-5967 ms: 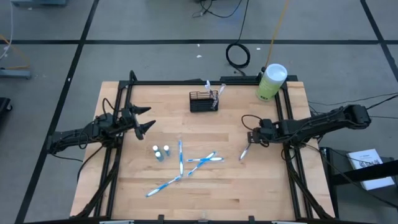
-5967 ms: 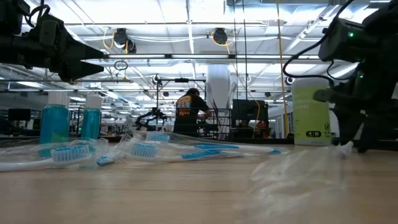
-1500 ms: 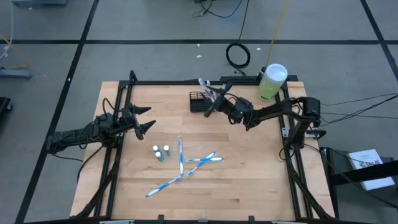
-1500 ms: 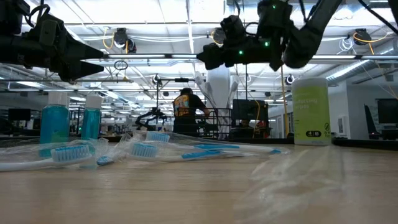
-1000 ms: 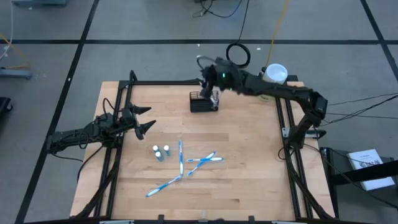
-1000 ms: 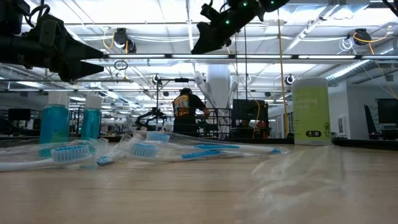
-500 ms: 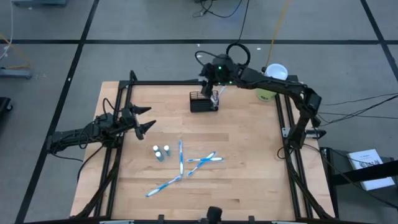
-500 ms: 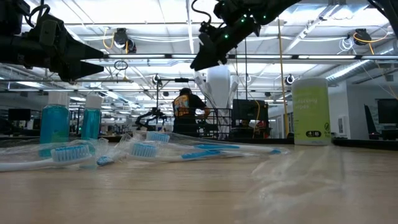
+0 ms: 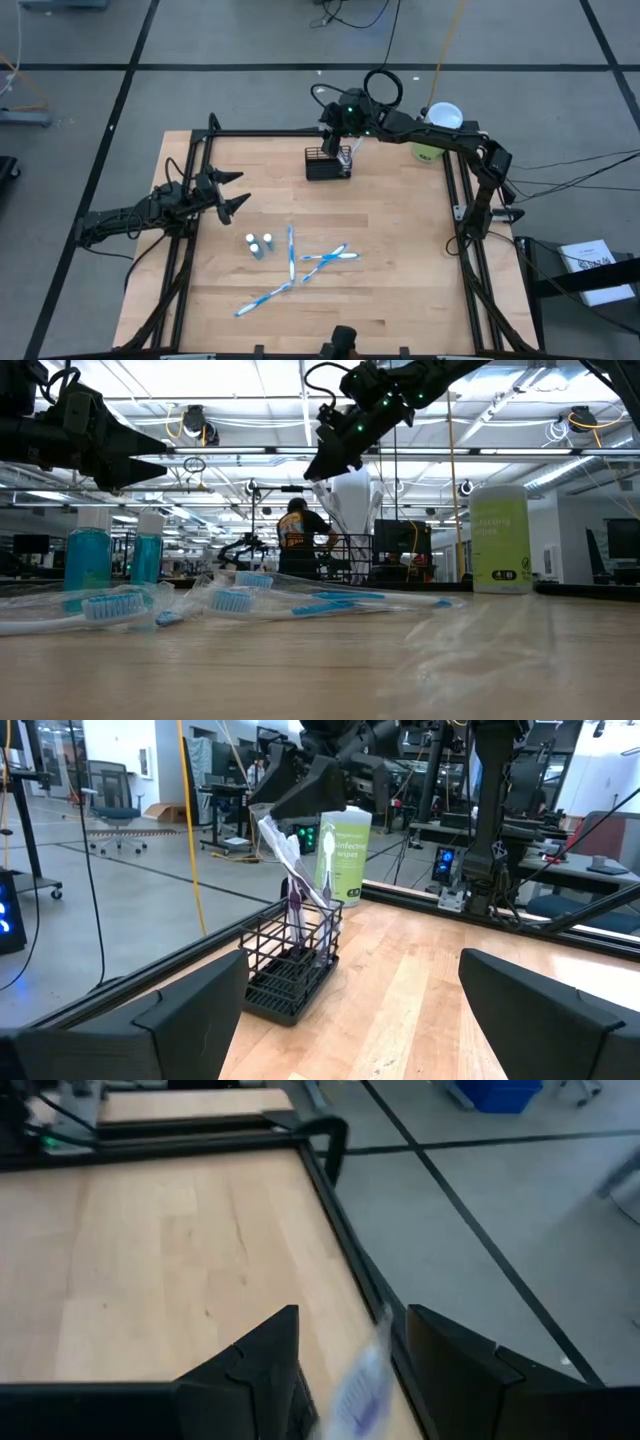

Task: Pick & Place toothbrushing station
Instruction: Put the violet toothbrush into the right compartment of the wire organizer

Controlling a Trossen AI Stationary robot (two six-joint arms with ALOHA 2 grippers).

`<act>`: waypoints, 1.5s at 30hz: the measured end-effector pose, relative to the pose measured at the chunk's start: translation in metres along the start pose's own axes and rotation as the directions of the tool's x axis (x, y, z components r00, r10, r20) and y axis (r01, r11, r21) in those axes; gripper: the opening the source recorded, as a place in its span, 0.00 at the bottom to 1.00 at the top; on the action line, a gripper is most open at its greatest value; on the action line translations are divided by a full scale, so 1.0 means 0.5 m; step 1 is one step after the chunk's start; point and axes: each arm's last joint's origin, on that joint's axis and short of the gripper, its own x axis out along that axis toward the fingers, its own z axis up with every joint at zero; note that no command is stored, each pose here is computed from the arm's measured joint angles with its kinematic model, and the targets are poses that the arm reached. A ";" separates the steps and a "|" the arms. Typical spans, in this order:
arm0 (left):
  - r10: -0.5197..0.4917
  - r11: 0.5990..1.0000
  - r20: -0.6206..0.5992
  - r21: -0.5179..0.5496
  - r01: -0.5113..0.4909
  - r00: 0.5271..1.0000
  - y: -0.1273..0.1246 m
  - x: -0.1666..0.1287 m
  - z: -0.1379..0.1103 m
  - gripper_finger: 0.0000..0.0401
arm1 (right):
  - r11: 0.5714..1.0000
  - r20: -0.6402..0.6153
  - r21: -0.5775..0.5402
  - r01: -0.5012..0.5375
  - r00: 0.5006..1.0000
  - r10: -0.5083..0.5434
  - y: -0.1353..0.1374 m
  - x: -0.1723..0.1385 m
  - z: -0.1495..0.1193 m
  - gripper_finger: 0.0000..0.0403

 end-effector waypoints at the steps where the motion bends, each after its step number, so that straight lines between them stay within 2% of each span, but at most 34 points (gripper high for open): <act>1: 0.000 1.000 0.000 0.000 0.000 1.000 0.000 0.000 0.000 0.92 | 1.000 -0.006 -0.009 0.029 1.000 -0.029 -0.001 0.000 0.000 0.45; 4: 0.000 1.000 0.000 0.000 0.000 1.000 0.000 0.000 0.000 0.92 | 0.998 -0.026 -0.016 0.060 0.998 -0.060 -0.004 0.000 -0.003 0.45; 10: 0.000 1.000 0.000 0.000 0.000 1.000 0.000 0.000 0.000 0.92 | 1.000 -0.071 -0.004 0.003 0.997 -0.003 -0.003 0.002 -0.016 0.45; 17: 0.000 1.000 0.000 0.000 0.000 1.000 0.000 0.000 0.000 0.92 | 1.000 -0.063 -0.004 -0.025 0.998 0.025 -0.001 0.010 -0.018 0.43; 21: 0.000 1.000 0.000 0.000 0.000 1.000 0.000 0.000 0.000 0.92 | 1.000 -0.059 -0.006 -0.024 0.998 0.023 -0.001 0.010 -0.018 0.35; 29: 0.000 1.000 0.000 0.000 0.000 1.000 0.000 0.000 0.000 0.92 | 0.999 -0.074 -0.033 -0.027 0.997 0.025 -0.002 0.009 -0.020 0.04; 45: 0.000 1.000 0.000 0.000 0.000 1.000 0.000 0.000 0.000 0.92 | 0.995 -0.066 -0.078 -0.066 0.996 0.061 0.037 -0.027 0.003 0.00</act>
